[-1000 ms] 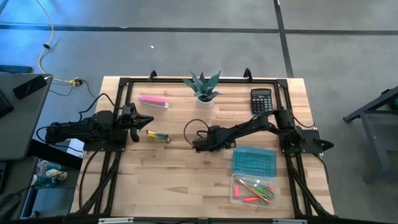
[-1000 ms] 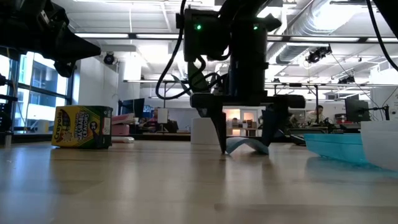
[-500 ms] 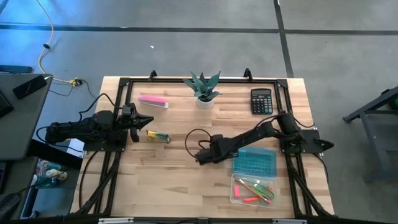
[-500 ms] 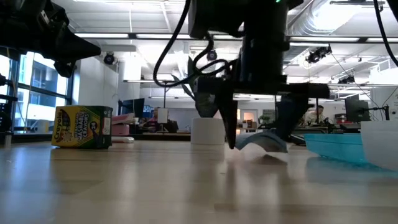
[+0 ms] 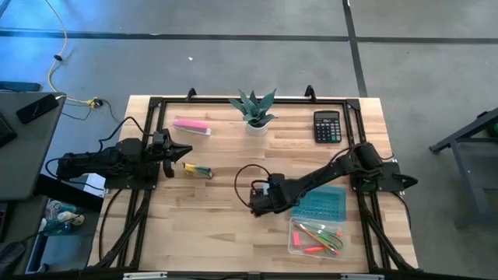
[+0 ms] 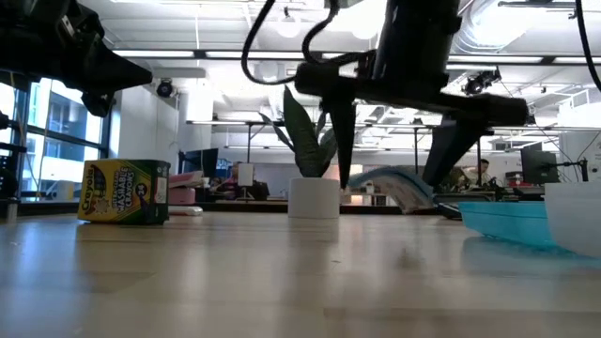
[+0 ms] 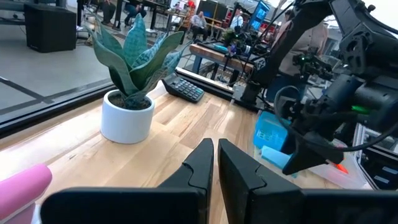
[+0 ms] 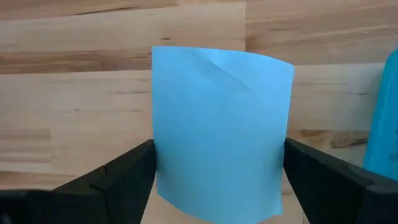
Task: Pack school essentials
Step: Put the blue sticky notes into the blue supply box
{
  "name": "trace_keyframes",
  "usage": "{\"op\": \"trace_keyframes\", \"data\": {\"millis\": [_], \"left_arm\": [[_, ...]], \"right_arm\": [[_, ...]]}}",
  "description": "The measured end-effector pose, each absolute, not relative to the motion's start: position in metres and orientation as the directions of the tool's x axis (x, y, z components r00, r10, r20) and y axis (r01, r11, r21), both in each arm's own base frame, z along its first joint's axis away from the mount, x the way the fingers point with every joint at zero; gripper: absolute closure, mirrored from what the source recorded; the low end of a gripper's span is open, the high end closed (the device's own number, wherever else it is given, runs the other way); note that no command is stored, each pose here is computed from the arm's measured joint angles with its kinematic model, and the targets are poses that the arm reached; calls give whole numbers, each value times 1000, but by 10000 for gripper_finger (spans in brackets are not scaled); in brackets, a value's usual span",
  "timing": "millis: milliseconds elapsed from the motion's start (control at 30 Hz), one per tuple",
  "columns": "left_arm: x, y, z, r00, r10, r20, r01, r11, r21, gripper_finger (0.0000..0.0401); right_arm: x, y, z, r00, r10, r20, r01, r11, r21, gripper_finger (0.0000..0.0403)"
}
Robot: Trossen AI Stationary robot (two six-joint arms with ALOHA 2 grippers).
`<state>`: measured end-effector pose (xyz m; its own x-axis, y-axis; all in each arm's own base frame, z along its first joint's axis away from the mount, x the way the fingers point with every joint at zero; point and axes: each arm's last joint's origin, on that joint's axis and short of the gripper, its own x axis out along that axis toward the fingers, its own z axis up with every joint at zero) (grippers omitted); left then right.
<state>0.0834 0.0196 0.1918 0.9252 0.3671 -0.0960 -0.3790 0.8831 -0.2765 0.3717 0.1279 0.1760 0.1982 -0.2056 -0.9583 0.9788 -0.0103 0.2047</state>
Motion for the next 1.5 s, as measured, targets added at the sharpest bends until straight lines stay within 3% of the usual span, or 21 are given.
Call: {"op": "trace_keyframes", "data": {"millis": [267, 700, 1100, 1500], "left_arm": [[83, 20, 192, 925, 367, -96, -379, 883, -277, 386], [83, 20, 192, 925, 367, -96, -379, 883, -276, 386], [83, 20, 192, 925, 367, -96, -379, 883, -276, 386], [83, 20, 192, 925, 367, -96, -379, 883, -277, 386]], "right_arm": [[372, 139, 187, 229, -195, -954, 971, -21, 238, 78], [346, 171, 227, 98, -257, -962, 991, -61, 117, 78], [319, 212, 233, 43, -184, -982, 991, -113, 65, 78], [288, 247, 232, -45, -109, -993, 998, -48, -40, 78]]}}
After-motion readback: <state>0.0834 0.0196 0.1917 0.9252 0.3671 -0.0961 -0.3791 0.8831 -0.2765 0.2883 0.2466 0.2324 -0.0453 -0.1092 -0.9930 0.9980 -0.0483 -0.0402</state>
